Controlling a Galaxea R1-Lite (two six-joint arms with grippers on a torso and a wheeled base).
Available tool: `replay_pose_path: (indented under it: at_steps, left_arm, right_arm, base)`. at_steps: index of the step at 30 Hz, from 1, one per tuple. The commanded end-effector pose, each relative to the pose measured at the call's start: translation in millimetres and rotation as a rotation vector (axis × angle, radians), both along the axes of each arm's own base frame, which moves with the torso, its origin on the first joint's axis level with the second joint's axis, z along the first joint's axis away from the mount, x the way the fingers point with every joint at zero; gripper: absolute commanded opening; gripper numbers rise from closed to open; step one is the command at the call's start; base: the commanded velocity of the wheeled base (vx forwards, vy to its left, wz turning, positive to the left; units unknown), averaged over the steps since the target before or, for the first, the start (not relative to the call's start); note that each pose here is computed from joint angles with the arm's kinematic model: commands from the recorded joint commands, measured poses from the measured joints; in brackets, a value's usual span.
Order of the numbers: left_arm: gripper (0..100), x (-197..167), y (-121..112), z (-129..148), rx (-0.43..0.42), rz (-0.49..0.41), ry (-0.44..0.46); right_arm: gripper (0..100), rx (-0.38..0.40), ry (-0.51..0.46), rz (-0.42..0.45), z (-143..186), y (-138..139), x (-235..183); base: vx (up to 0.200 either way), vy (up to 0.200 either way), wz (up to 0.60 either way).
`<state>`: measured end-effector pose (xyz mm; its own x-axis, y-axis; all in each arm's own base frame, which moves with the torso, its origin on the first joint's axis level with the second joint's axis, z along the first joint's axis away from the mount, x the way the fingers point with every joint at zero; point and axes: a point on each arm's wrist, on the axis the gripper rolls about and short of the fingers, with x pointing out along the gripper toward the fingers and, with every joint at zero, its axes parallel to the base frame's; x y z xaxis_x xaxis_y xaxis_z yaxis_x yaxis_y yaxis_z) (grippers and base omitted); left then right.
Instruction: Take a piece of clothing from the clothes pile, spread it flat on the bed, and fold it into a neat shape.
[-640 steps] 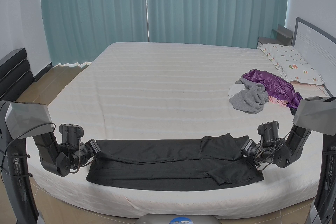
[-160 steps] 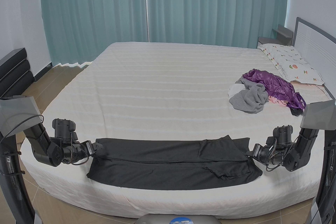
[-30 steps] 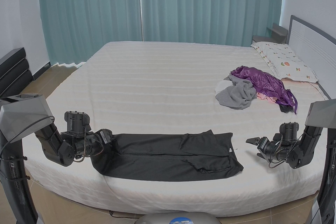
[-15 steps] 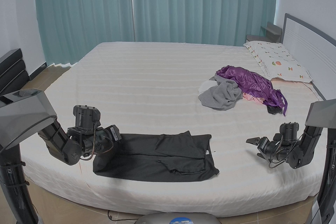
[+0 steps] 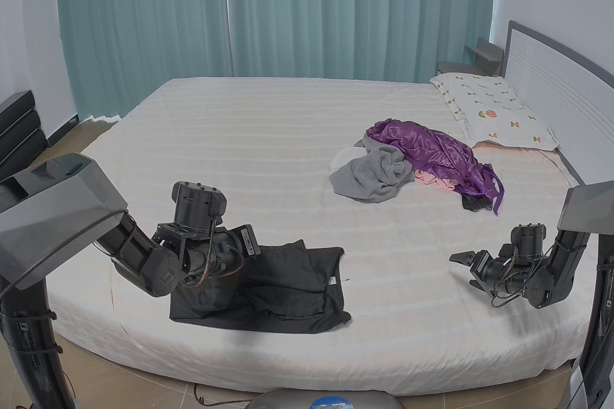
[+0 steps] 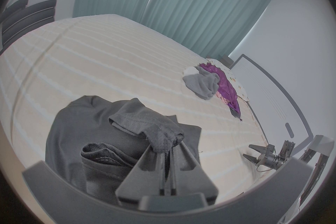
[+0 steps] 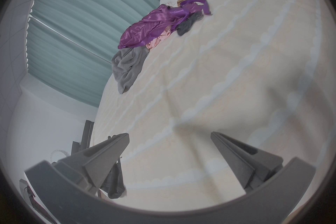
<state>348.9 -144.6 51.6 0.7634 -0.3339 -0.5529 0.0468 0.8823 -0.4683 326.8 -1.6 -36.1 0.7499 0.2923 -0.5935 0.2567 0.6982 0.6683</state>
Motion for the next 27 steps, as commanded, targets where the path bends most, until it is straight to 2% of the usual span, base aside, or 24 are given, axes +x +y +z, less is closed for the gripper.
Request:
replay_pose_path:
  at_steps: [1, 10, 11, 14, 21, 23, 27]
  left_arm:
    - [0, 1, -17, -7, 0.005, -0.039, 0.011]
    - [0, 11, -43, -41, 0.050, -0.058, 0.051]
    - [100, 10, -43, -42, 0.051, -0.059, 0.052]
    - [100, 7, -55, -48, 0.058, -0.085, 0.059]
    - [100, 1, -58, -49, 0.085, -0.061, 0.052]
    - [100, -4, -53, -48, 0.087, -0.055, 0.063]
    - [100, -17, -30, -28, 0.001, 0.020, 0.062]
  right_arm:
    - [100, 0.000, 0.003, 0.001, -1, 0, 0]
    - [100, -0.003, 0.005, 0.003, -1, 0, -1]
    - [100, -0.003, 0.003, 0.003, -1, 0, -1]
    - [100, -0.004, 0.006, 0.004, -2, 0, -1]
    - [100, -0.004, 0.008, 0.004, -2, 0, -2]
    - [100, -0.004, 0.008, 0.004, -2, 0, -2]
    - [100, -0.004, 0.008, 0.006, -2, 1, -2]
  base:
    - [0.000, -0.200, 0.00]
    - [0.000, 0.000, 0.00]
    - [0.000, 0.000, 0.00]
    - [0.000, 0.000, 0.00]
    - [0.000, 0.000, 0.00]
    - [0.000, 0.000, 0.00]
    - [0.000, 0.000, 0.00]
